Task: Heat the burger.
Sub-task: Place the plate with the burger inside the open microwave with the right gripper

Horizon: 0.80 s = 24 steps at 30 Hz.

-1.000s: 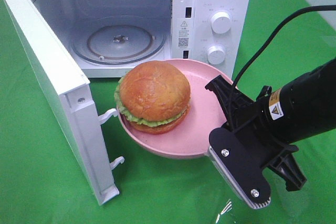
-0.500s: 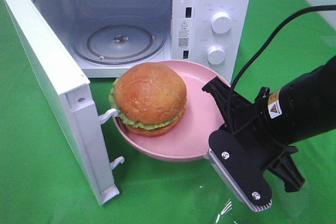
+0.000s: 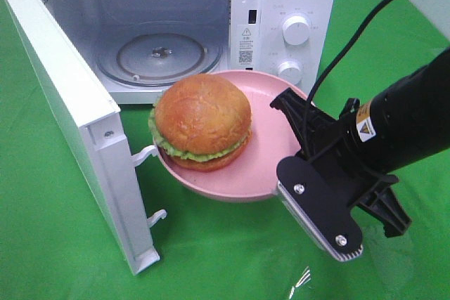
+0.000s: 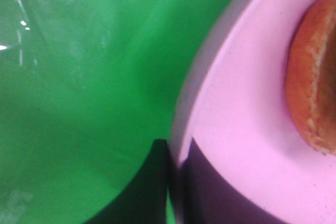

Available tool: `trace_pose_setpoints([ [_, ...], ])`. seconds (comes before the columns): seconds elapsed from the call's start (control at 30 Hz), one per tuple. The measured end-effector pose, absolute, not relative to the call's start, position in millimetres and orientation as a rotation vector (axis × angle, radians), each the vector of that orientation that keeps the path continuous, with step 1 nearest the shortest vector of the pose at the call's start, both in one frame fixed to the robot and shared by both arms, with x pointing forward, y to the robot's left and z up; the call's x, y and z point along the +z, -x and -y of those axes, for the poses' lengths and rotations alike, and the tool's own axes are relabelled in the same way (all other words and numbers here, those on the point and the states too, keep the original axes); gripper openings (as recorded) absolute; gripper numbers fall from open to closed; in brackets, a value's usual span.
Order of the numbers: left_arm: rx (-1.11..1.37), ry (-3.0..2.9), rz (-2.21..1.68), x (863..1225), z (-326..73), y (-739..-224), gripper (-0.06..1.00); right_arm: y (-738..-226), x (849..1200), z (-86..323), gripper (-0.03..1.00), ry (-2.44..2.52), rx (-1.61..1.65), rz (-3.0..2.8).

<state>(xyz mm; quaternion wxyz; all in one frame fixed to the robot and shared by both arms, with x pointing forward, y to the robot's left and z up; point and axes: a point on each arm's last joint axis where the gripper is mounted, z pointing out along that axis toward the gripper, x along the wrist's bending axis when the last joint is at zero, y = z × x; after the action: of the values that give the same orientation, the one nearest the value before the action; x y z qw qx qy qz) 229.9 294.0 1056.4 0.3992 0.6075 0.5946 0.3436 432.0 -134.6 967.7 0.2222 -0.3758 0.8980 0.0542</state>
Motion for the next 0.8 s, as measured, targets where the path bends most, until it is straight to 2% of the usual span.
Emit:
trace_pose_setpoints([
  [0.27, 0.869, -1.537, -1.505, 1056, -294, -230, 0.85, -446, 984, 123, 0.03, 0.988, 0.177, -2.448],
  [0.8, 0.869, -1.537, -1.505, 1056, -294, -230, 0.85, -464, 972, 104, 0.03, 0.952, 0.204, -2.529],
])
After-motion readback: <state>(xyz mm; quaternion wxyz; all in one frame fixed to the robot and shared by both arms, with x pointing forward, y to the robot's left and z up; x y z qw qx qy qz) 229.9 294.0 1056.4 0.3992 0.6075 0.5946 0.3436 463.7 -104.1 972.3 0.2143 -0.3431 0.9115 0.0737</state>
